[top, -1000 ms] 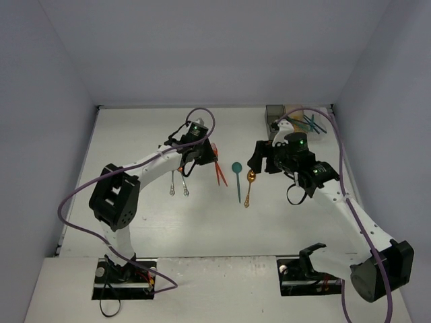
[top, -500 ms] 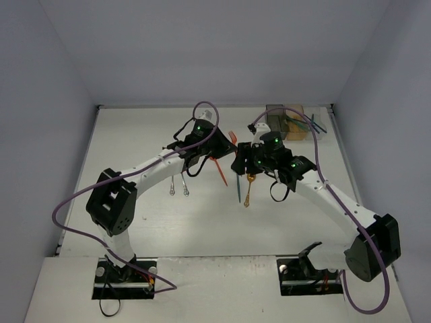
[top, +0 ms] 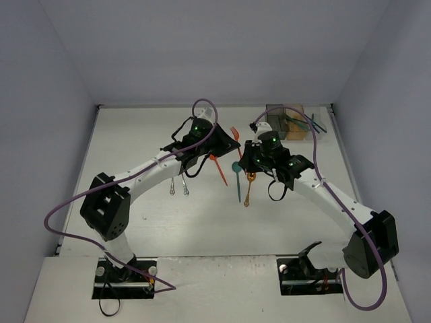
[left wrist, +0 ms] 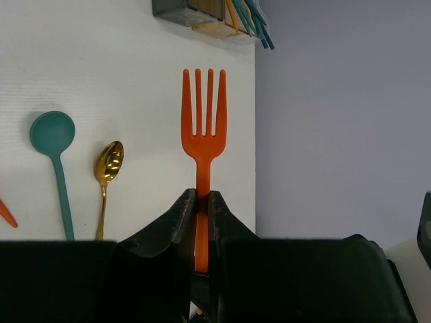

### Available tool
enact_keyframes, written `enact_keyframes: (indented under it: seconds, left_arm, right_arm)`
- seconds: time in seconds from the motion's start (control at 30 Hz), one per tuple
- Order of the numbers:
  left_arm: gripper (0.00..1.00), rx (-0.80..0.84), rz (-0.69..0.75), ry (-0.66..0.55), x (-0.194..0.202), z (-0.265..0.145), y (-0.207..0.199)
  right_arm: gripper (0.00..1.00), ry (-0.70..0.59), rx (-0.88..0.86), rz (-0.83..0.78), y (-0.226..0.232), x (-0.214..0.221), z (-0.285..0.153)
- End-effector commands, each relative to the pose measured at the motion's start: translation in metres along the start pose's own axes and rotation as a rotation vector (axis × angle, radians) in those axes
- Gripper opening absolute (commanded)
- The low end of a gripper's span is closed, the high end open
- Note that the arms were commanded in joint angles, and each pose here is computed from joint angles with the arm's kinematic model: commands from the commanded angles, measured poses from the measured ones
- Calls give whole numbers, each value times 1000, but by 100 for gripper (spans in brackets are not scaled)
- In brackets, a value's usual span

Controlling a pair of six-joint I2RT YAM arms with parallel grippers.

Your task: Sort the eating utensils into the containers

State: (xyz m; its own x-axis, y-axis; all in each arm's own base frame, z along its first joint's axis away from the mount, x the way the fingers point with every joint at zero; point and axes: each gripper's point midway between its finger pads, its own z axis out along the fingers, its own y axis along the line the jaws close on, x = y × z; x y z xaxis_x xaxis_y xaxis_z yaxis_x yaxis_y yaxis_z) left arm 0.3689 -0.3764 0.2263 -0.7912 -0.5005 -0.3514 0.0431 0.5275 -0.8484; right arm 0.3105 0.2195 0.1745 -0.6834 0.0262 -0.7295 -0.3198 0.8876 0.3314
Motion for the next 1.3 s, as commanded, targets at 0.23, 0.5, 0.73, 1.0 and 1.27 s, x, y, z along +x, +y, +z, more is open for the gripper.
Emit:
enact_keyframes:
  seconds: [0.23,0.5,0.73,1.0,1.27]
  left_arm:
    - [66,87,77,-80,-22,-35,-21]
    - [68,-258,388,-177,-73,-121,58]
    - [72,-646,658,-229,-104,-221,146]
    - [75,-800,787,-235,-88,-266,195]
    - [75,-821,802,-234,-91,-258,203]
  right_arm:
    - [0,-134,86,-10,-23,-45,-10]
    - [0,-76,301,19,-106,-70,-8]
    - [0,-2,542,23,-200,-98,8]
    - [0,28,659,3,-276,-138,21]
    - [0,188,667,-129,-320,-128,39]
